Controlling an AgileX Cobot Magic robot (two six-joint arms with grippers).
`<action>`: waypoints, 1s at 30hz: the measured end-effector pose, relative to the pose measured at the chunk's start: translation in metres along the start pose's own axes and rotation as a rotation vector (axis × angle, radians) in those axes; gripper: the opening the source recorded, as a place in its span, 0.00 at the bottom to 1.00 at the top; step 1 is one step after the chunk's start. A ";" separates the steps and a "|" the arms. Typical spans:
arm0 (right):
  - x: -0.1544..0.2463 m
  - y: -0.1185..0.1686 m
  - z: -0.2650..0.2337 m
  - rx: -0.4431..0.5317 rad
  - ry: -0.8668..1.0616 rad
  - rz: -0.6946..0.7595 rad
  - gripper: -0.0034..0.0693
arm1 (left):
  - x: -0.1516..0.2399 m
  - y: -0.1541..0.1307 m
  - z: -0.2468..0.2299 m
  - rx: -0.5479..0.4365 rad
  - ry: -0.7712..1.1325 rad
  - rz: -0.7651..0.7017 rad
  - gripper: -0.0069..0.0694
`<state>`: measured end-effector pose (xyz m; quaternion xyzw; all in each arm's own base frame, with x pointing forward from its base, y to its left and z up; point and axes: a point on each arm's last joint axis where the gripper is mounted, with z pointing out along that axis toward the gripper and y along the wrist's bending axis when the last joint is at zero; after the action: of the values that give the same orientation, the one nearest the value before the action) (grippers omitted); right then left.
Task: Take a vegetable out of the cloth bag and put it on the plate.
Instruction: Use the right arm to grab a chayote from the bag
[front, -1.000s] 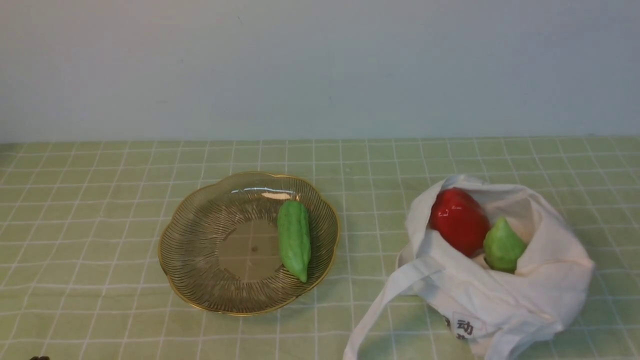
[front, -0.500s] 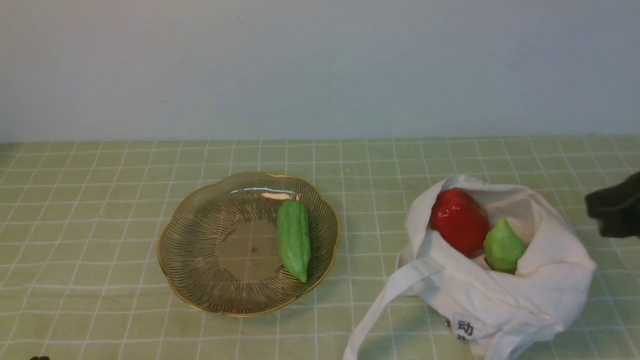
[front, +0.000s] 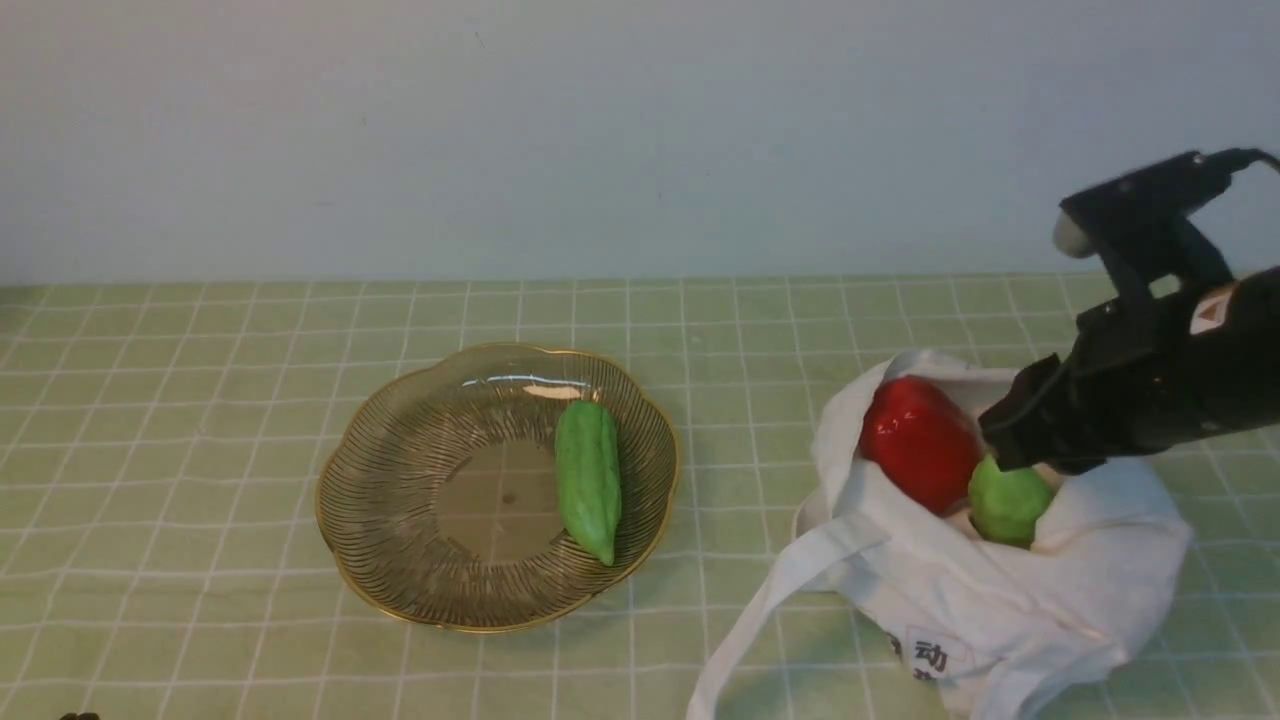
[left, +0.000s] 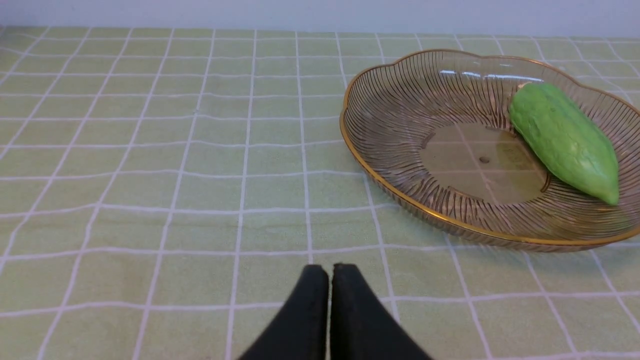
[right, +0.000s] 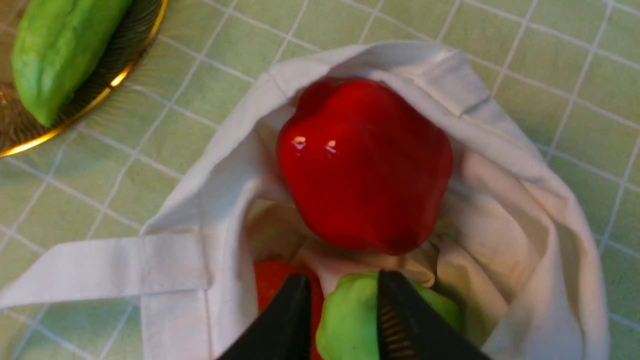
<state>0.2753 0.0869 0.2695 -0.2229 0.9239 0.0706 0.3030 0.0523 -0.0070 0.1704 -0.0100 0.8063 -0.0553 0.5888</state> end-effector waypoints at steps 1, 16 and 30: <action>0.001 -0.001 0.006 0.005 0.019 0.003 0.51 | 0.000 0.000 0.000 0.000 0.000 0.000 0.08; 0.000 -0.001 0.032 -0.028 0.076 0.102 0.20 | 0.000 0.000 0.000 0.000 0.000 0.000 0.08; -0.054 0.007 -0.071 -0.058 -0.207 0.095 0.17 | 0.000 0.000 0.000 0.000 0.000 0.000 0.08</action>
<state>0.2731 0.0946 0.3583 -0.1791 0.8947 0.1339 0.3866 0.0523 -0.0070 0.1704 -0.0100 0.8063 -0.0553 0.5888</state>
